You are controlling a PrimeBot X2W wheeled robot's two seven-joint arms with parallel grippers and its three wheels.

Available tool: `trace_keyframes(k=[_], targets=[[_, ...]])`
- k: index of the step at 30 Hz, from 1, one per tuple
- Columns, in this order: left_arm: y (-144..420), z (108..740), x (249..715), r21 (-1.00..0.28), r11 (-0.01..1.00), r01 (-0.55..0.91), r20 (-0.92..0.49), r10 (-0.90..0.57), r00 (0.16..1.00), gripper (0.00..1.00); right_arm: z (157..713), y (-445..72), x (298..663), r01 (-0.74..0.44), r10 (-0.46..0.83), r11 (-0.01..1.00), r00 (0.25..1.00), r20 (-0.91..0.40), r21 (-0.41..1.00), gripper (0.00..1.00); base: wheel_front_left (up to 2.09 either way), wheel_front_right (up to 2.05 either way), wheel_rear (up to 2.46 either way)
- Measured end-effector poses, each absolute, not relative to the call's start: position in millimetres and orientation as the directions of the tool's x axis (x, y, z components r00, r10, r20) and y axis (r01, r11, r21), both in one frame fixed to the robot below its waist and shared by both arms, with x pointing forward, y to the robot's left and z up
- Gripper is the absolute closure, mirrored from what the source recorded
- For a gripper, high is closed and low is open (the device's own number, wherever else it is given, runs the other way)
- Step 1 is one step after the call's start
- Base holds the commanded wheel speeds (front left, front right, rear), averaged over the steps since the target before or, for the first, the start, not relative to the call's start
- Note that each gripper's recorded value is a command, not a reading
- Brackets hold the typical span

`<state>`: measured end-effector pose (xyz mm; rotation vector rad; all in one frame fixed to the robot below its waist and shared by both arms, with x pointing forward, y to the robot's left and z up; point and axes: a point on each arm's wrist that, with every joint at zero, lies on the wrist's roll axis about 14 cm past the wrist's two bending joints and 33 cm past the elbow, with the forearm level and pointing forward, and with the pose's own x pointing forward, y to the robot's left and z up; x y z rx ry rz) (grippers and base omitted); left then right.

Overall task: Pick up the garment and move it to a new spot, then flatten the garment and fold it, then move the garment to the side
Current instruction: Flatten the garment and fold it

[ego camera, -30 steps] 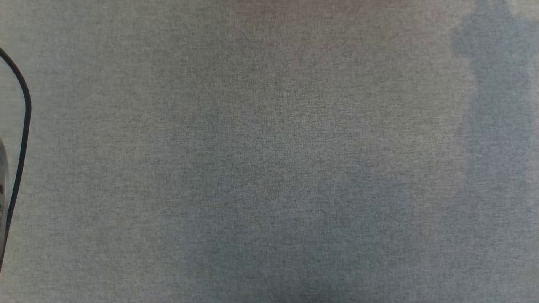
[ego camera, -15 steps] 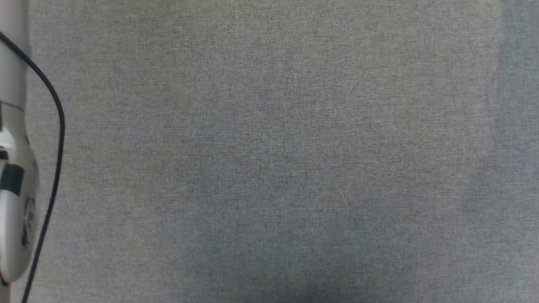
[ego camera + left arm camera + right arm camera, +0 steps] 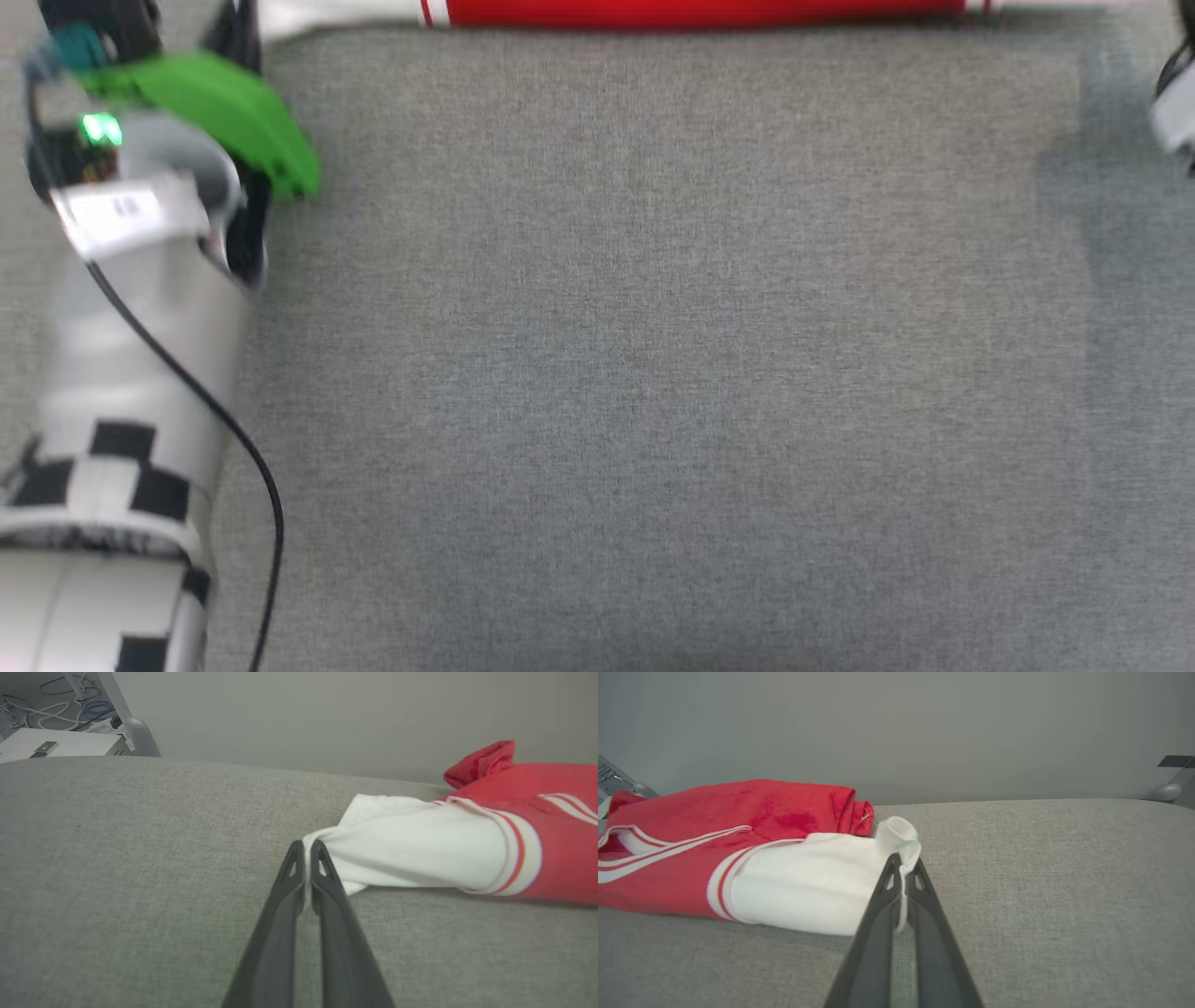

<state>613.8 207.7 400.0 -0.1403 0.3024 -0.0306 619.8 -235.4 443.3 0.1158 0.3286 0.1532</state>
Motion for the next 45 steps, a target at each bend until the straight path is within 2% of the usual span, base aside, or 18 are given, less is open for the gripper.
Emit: trace_keyframes(k=[7, 16, 29, 39, 45], targets=[[207.3, 386.7, 556.3, -0.166, 0.986, 0.007, -0.314, -0.06, 0.948, 1.0, 420.0, -235.0, 557.8, -0.111, 0.183, 0.971, 0.915, -0.359, 0.211, 1.0, 0.0, 0.0, 0.0], [219.3, 392.4, 485.6, -0.129, 0.991, -0.027, -0.319, -0.015, 0.948, 1.0, 416.1, -242.0, 487.4, -0.057, 0.162, 0.96, 0.911, -0.38, 0.273, 1.0, 0.0, 0.0, 0.0], [221.0, 406.1, 379.4, -0.172, 0.98, -0.102, -0.391, 0.028, 0.92, 1.0, 398.2, -254.0, 386.3, 0.08, 0.095, 0.924, 0.9, -0.426, 0.374, 1.0, 0.0, 0.0, 0.0], [223.5, 404.4, 309.3, -0.186, 0.97, -0.159, -0.471, 0.054, 0.88, 1.0, 383.7, -264.7, 326.1, 0.185, 0.036, 0.892, 0.88, -0.473, 0.413, 1.0, 0.0, 0.0, 0.0], [227.2, 405.4, 293.6, -0.19, 0.964, -0.187, -0.478, 0.076, 0.875, 1.0, 376.5, -258.8, 308.3, 0.207, 0.032, 0.886, 0.865, -0.502, 0.414, 1.0, 0.0, 0.0, 0.0]])
